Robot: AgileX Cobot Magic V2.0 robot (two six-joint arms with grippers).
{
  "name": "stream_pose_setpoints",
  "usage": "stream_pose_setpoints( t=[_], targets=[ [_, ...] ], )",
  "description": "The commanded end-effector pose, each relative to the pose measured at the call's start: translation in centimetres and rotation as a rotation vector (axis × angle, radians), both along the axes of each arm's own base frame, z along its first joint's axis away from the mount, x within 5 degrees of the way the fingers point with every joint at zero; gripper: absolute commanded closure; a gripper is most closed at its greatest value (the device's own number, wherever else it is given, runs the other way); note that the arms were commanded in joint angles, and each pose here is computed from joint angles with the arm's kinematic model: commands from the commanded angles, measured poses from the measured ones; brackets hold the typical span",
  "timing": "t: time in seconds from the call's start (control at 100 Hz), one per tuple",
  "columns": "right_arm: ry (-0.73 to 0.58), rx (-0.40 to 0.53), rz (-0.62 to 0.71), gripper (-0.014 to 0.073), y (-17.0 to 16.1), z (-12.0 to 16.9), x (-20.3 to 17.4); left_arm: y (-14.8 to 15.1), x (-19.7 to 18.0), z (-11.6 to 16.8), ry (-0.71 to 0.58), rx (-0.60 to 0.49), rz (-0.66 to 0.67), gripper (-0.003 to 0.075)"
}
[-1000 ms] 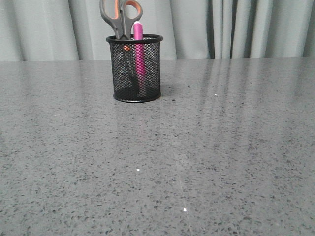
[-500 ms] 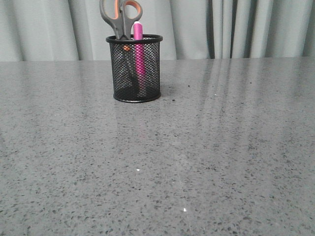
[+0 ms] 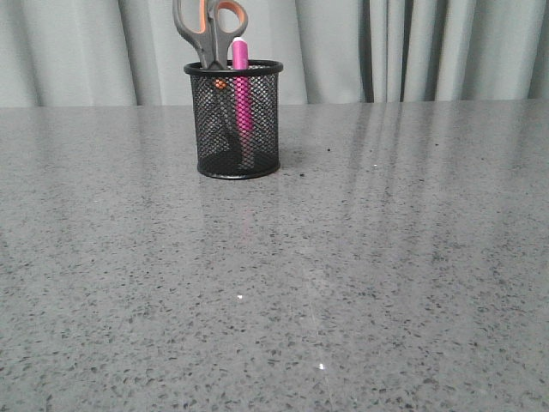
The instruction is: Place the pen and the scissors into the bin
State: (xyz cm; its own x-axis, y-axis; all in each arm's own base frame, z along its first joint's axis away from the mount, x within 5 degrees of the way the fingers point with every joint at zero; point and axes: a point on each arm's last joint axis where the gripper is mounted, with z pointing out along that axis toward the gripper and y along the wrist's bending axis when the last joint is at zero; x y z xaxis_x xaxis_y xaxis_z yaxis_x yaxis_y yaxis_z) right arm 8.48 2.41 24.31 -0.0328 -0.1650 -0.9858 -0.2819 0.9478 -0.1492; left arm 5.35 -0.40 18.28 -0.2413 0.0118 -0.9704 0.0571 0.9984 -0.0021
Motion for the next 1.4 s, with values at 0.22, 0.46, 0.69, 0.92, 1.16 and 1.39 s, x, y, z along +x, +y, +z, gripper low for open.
stream_pose_setpoints(
  t=[0.22, 0.46, 0.69, 0.92, 1.16, 1.39],
  targets=[
    [-0.043, 0.09, -0.183, 0.0664, -1.7, -4.2, -1.5, 0.0, 0.0, -0.9, -0.037, -0.028, 0.008, 0.0739],
    [0.096, 0.099, -0.261, 0.0664, -2.3, -5.8, -2.6, 0.0, 0.0, -0.9, -0.037, -0.028, 0.008, 0.0739],
    [0.13, 0.038, -0.261, 0.0664, -2.3, -6.3, -3.1, 0.0, 0.0, -0.9, -0.037, -0.028, 0.008, 0.0739],
    [0.129, 0.037, -0.261, 0.0664, -2.3, -6.3, -3.1, 0.0, 0.0, -0.9, -0.037, -0.028, 0.008, 0.0739],
    [0.129, 0.037, -0.261, 0.0664, -2.3, -6.3, -3.1, 0.0, 0.0, -0.9, -0.037, -0.028, 0.008, 0.0739],
    [0.129, 0.037, -0.261, 0.0664, -2.3, -6.3, -3.1, 0.0, 0.0, -0.9, -0.037, -0.028, 0.008, 0.0739]
  ],
)
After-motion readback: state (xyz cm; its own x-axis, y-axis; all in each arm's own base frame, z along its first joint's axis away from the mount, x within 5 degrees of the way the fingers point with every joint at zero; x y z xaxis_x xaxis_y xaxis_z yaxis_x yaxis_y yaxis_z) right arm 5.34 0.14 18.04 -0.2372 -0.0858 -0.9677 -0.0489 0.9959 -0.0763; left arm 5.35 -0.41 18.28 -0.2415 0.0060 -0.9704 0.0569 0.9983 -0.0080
